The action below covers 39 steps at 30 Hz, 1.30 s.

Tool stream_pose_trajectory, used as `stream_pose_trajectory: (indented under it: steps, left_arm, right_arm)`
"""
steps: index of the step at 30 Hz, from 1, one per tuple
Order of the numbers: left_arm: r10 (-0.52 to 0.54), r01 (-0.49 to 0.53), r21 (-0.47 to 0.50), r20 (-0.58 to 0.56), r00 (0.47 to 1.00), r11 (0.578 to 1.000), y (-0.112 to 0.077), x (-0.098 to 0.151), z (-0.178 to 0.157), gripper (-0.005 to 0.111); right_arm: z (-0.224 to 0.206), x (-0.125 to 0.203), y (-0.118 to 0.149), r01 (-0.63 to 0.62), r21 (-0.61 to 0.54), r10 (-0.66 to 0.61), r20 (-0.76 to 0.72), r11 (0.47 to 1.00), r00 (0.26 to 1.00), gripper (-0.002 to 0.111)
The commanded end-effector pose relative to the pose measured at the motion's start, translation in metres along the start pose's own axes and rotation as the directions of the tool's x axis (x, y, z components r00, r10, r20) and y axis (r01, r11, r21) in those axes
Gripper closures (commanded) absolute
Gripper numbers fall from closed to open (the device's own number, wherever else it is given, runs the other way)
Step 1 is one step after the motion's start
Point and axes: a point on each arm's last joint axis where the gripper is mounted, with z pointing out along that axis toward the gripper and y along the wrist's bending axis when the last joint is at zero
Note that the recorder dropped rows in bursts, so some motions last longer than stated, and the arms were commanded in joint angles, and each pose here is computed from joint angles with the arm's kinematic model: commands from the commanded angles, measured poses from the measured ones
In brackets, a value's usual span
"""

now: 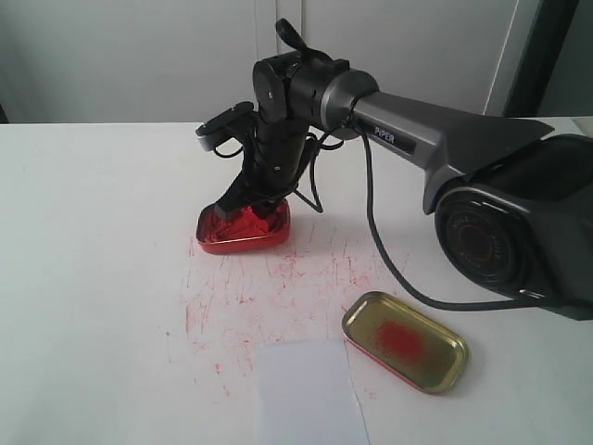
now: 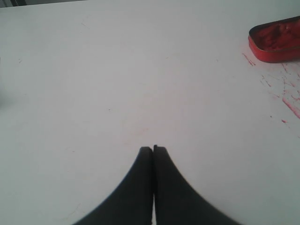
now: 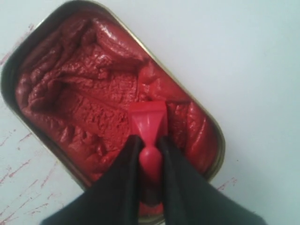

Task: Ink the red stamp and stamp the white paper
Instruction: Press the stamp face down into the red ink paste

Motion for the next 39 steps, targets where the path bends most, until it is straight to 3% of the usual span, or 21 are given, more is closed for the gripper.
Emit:
stream_pose_trajectory:
  steps: [1,10,17,19,27,39]
  left_arm:
    - [-0.002,0.002,-0.002,0.005,1.000,1.000,0.000,0.001,0.000,0.107]
    - [-0.002,0.002,-0.002,0.005,1.000,1.000,0.000,0.001,0.000,0.107]
    - [-0.002,0.002,-0.002,0.005,1.000,1.000,0.000,0.001,0.000,0.107]
    - [-0.002,0.002,-0.002,0.005,1.000,1.000,0.000,0.001,0.000,0.107]
    - [-0.002,0.002,-0.002,0.005,1.000,1.000,0.000,0.001,0.000,0.107]
    - [-0.002,0.002,-0.002,0.005,1.000,1.000,0.000,0.001,0.000,0.107]
  right_arm:
    - [-0.011,-0.004,-0.003,0.069,0.009,-0.069,0.031,0.998,0.997,0.108]
    - [-0.003,-0.001,-0.002,0.297,0.005,-0.297,0.009,0.955,0.955,0.108]
    - [0.003,0.000,-0.002,0.366,0.000,-0.366,0.004,0.931,0.931,0.108]
    - [0.010,0.003,-0.001,0.431,-0.013,-0.431,-0.012,0.902,0.902,0.108]
    - [0.037,0.011,0.001,0.492,-0.056,-0.495,-0.050,0.869,0.868,0.108]
    - [0.057,0.019,0.002,0.484,-0.084,-0.490,-0.081,0.871,0.868,0.108]
